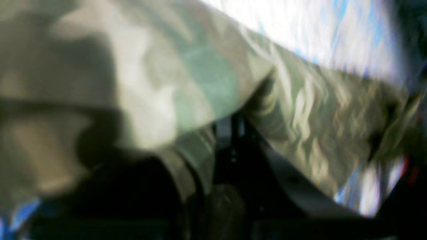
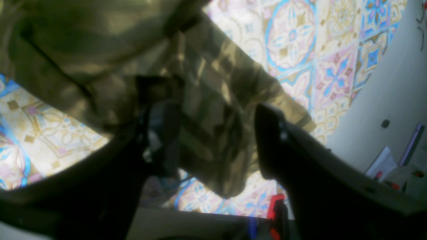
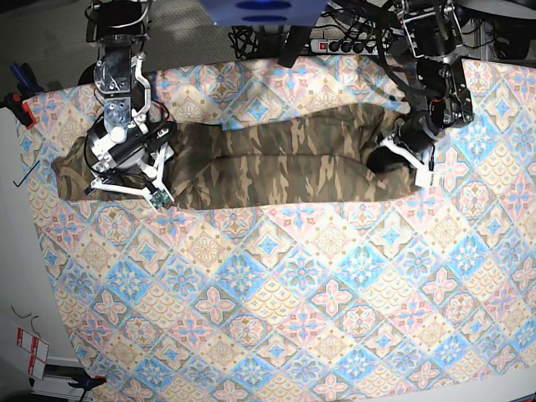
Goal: Fold the T-shirt properly
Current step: 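Lift the held end with the left gripper and fold it toward the right gripper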
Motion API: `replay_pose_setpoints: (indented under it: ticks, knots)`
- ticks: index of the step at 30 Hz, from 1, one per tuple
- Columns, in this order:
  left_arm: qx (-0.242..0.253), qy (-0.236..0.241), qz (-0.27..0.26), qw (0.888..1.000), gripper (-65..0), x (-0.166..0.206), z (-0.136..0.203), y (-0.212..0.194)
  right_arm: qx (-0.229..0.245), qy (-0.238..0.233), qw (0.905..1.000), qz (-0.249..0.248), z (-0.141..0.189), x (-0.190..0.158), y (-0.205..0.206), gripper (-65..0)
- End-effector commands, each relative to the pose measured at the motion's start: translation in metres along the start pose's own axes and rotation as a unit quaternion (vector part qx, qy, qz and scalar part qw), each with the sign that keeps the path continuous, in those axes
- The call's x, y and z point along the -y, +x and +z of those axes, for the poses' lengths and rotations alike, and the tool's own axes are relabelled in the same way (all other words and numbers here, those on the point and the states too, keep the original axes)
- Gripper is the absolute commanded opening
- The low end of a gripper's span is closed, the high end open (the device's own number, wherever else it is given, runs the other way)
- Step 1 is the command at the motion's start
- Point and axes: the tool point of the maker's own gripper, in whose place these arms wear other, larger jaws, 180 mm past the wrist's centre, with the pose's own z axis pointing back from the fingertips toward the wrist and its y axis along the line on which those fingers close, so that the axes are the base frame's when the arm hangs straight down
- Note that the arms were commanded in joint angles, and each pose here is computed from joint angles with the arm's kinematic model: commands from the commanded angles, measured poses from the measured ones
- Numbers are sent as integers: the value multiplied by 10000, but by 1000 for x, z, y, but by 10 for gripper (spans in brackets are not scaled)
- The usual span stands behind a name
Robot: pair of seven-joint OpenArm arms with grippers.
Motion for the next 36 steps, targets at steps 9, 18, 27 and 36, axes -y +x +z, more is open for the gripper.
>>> replay_pose_setpoints:
  ticks: [9, 18, 27, 36]
  knots:
    - [579, -128, -1315, 9895, -650, 50, 23, 74, 97, -149, 9998, -30, 4, 10, 6, -303]
    - [397, -955, -1910, 9761, -650, 125, -3, 63, 86, -151, 9998, -41, 4, 10, 5, -303]
    - [414, -2002, -2370, 9497, -650, 219, -38, 69, 86, -153, 9998, -48, 4, 10, 5, -303]
    - [-404, -2507, -2639, 9305, -650, 283, -98, 30, 77, -152, 9998, -53, 4, 10, 4, -303]
